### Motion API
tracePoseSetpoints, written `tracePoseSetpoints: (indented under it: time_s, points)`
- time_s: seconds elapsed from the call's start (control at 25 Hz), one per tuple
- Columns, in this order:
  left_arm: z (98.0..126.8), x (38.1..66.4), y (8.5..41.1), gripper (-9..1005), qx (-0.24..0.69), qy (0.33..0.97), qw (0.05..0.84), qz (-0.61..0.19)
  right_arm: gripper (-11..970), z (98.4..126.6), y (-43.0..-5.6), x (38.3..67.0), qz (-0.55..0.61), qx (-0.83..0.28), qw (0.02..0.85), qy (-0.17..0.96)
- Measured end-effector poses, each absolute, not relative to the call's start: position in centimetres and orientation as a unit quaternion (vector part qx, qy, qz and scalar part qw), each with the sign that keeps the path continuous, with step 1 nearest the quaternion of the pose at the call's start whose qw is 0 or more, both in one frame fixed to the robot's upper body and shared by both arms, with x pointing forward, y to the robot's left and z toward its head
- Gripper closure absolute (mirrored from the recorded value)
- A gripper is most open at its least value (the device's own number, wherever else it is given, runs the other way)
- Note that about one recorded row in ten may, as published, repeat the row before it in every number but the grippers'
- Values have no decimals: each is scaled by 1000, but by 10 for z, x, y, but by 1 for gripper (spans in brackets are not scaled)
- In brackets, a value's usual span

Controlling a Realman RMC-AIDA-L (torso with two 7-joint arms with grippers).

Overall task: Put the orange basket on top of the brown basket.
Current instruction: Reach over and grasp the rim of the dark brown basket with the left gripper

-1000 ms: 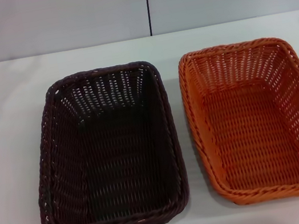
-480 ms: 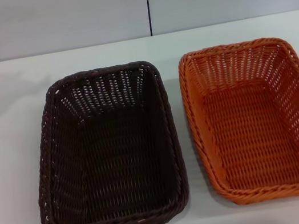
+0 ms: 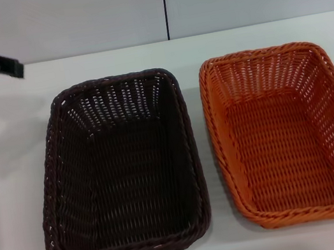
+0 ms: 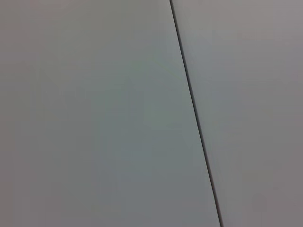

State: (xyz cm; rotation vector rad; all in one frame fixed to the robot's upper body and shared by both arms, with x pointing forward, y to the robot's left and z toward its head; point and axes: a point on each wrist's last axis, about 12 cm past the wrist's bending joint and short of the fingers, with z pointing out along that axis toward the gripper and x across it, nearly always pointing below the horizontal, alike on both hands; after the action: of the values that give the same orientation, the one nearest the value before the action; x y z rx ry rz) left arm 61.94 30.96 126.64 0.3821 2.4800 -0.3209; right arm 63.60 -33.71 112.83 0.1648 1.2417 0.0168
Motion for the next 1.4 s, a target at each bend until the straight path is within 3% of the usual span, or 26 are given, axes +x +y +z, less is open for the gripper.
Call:
tracePoseSetpoints:
  time_s: [0.48,1.0,1.4]
  points:
    - [1220,600,307,147,75,947,260,-172,390,1138,-340,644,2,65,814,578]
    - [1195,588,307,152,28,953,229,-195,391,1143,-336,649,4,57,816,576]
    - [1177,586,296,181,43,960,196,-195,391,1147,-331,653,7,41,815,578]
